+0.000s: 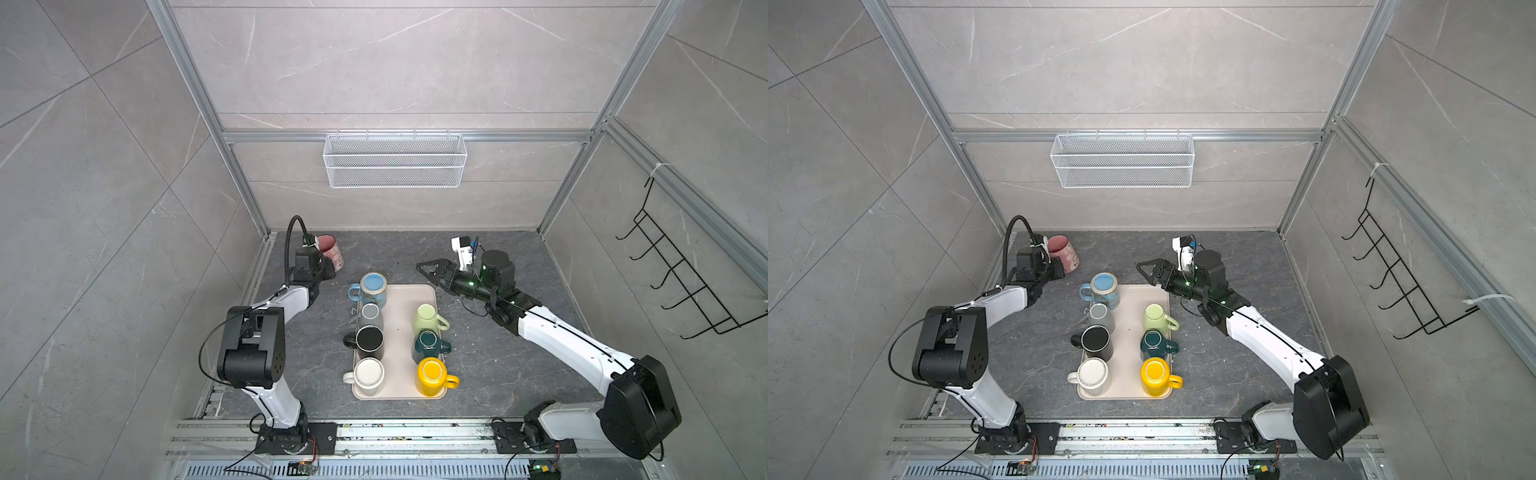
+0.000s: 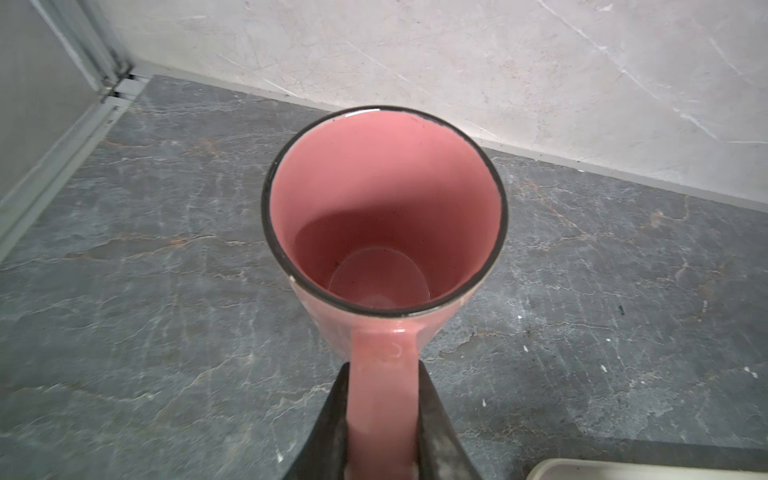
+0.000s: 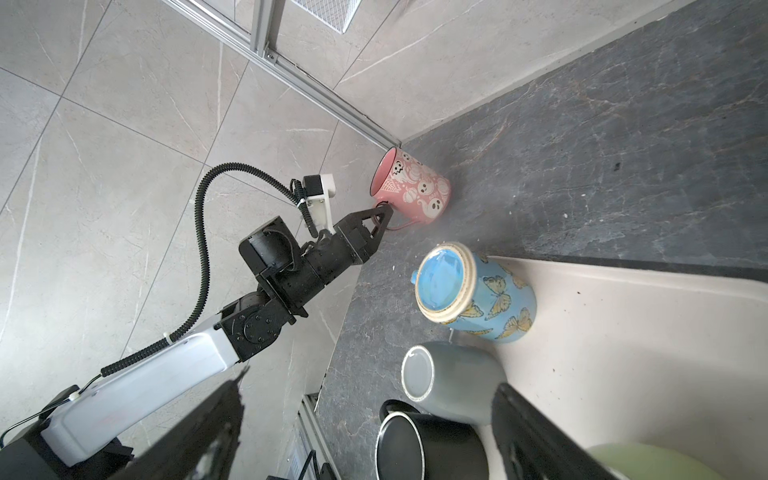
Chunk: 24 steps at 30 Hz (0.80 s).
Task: Turn the mug right side up
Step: 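Lower the upright pink mug onto the table beside the tray with the left gripper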
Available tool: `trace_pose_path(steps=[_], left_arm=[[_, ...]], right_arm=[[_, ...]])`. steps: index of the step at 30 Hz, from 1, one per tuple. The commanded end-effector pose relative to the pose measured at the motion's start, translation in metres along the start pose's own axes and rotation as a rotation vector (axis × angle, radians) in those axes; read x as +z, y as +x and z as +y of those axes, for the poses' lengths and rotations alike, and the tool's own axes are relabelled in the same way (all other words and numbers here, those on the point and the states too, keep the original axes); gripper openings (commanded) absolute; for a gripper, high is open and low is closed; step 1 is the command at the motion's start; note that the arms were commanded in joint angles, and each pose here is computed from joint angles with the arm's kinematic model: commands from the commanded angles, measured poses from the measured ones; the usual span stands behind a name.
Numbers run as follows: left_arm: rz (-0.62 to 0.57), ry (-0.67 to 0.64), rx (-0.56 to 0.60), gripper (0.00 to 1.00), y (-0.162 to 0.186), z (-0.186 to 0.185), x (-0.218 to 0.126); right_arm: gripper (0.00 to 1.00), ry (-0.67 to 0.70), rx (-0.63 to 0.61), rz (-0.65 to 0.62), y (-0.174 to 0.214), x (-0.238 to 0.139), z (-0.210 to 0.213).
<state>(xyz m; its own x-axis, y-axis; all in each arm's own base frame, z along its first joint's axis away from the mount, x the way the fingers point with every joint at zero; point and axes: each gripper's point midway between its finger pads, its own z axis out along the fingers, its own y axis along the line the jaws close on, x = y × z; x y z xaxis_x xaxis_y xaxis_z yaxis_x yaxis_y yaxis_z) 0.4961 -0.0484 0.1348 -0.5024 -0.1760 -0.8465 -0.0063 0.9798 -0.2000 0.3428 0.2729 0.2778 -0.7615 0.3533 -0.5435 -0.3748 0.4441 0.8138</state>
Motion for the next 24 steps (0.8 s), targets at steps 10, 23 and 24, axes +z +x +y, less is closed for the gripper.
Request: trace_pose_path(steps=[10, 23, 24], left_arm=[[-0.214, 0.086, 0.014, 0.00, -0.056, -0.021, 0.006], [-0.172, 0.063, 0.029, 0.04, -0.043, -0.017, 0.015], [-0.170, 0.062, 0.031, 0.05, -0.042, -0.016, 0.015]], right_arm=[[0.95, -0.018, -0.006, -0.001, 0.000, -0.001, 0.001], [0.95, -0.015, -0.002, -0.001, -0.001, 0.001, -0.001], [0.95, -0.015, -0.002, -0.002, -0.001, 0.001, -0.001]])
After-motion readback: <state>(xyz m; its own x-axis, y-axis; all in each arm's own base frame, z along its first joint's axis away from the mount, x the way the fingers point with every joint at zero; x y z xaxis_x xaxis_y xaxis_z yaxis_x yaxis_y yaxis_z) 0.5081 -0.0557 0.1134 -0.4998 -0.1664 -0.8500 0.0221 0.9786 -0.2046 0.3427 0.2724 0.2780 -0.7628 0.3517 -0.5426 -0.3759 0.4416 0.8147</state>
